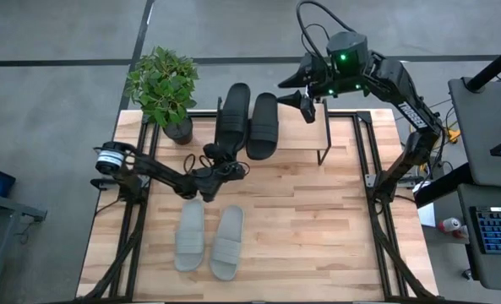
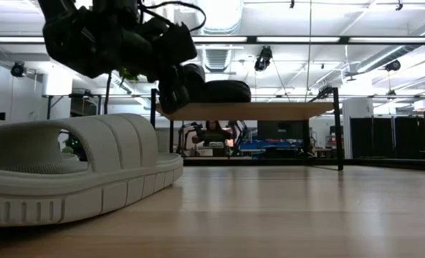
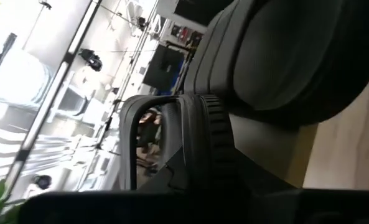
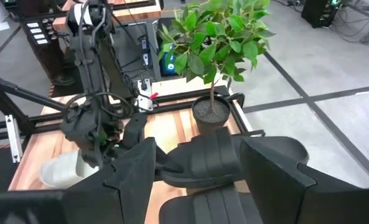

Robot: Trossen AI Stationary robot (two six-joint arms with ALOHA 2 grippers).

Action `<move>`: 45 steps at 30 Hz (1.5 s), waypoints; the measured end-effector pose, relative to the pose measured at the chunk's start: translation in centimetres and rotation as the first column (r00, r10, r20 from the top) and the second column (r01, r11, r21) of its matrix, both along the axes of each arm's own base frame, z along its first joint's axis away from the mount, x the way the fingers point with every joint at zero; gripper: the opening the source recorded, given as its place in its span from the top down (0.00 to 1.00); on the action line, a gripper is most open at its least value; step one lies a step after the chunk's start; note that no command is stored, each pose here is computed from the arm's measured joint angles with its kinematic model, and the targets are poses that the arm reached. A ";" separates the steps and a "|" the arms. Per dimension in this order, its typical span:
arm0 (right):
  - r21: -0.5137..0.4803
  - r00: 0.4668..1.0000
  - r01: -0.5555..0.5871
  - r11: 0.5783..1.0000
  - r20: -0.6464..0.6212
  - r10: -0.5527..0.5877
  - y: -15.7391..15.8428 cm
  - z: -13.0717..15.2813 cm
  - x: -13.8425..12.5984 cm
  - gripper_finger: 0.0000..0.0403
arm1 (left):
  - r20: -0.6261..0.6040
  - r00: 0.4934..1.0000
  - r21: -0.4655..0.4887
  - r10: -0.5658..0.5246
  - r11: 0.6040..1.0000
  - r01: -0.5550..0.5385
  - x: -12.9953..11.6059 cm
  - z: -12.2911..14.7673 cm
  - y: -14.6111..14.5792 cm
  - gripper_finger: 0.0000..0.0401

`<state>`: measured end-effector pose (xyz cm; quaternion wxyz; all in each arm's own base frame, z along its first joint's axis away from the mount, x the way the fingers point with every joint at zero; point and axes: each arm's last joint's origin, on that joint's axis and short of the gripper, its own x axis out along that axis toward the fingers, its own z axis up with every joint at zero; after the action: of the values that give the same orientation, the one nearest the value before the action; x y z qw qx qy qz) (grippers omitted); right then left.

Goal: Pick and place slides into the shelf
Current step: Put the black slide on the shelf

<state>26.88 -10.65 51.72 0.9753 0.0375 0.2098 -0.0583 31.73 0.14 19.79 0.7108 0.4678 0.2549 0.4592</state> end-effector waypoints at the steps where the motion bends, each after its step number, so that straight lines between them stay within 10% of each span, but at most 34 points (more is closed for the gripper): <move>1: 0.000 1.000 -0.003 1.000 0.000 0.003 0.1 0.0 0.0 0.45 | 0.000 1.000 0.008 0.011 1.000 -0.011 0.1 0.1 0.0 0.94; 45: -0.009 1.000 -0.030 0.999 -0.004 0.030 0.7 -0.1 0.3 0.45 | -0.026 0.997 -0.016 0.067 0.998 -0.067 0.6 -0.8 -0.2 0.94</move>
<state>27.17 -9.94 51.65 0.9758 0.0296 0.2122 -0.0446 32.31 -0.01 18.94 0.6956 0.4588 0.2834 0.4747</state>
